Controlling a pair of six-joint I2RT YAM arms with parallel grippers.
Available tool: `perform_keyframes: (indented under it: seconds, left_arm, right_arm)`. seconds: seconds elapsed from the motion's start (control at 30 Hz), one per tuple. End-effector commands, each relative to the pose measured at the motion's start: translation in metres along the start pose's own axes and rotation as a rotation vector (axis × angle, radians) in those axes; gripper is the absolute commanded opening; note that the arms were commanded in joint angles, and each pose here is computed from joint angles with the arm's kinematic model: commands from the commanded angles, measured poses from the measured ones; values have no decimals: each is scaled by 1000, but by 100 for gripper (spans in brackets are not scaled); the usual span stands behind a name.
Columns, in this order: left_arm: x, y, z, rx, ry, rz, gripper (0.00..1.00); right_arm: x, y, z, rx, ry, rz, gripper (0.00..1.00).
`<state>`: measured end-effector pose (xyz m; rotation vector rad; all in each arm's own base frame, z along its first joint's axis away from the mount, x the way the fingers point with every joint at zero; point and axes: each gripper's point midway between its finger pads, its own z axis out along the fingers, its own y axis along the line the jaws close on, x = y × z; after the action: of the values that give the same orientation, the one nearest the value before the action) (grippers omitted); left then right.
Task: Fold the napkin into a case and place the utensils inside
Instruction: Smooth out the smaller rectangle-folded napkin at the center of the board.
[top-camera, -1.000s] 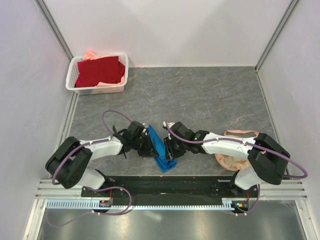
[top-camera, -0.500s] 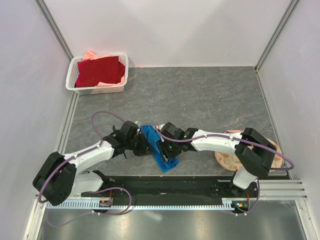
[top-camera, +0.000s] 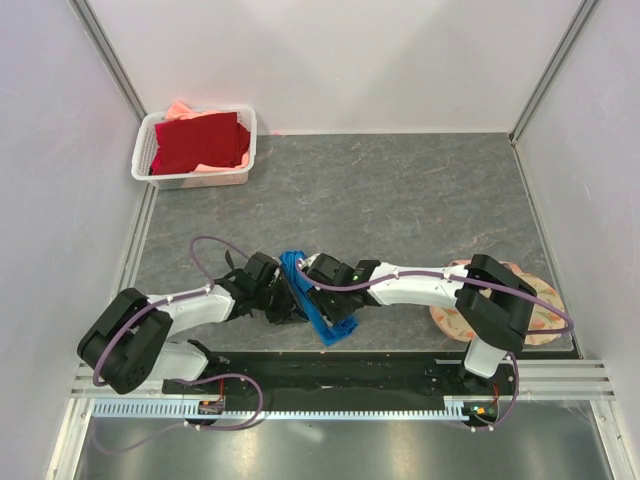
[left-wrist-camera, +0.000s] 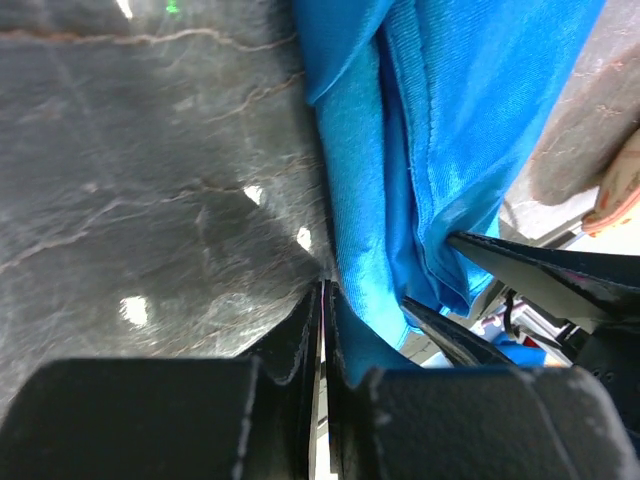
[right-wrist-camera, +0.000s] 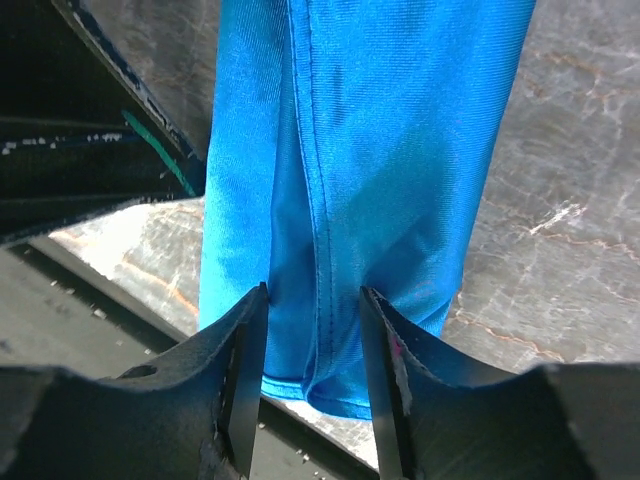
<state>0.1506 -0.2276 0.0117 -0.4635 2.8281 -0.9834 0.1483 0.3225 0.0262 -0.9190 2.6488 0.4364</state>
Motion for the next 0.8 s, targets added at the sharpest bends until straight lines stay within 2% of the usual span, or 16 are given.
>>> perform_keyframes:
  seconds: [0.0, 0.27, 0.33, 0.37, 0.5, 0.67, 0.7, 0.77]
  left_arm:
    - [-2, -7, 2, 26, -10, -24, 9]
    - [0, -6, 0, 35, -14, -28, 9]
    - [0, -5, 1, 34, -9, -33, 9]
    - [1, -5, 1, 34, -7, -32, 9]
    - [0, -11, -3, 59, -14, -27, 8]
    - [-2, -25, -15, 93, -32, -24, 8]
    - [-1, -28, -20, 100, -31, -25, 9]
    - [-1, -33, -23, 111, -32, -36, 9]
  right_arm:
    - [-9, -9, 0, 108, -18, -40, 49]
    - [-2, -12, 4, 186, -3, -72, 51]
    - [-2, -13, 5, 205, -7, -74, 47]
    - [-3, -13, 4, 206, -11, -74, 44]
    - [-12, -8, -2, 194, -41, -67, 22]
    - [-21, -1, -9, 167, -64, -59, 8]
    - [-21, 0, -10, 166, -65, -59, 3]
    - [-23, -1, -12, 169, -68, -57, 0]
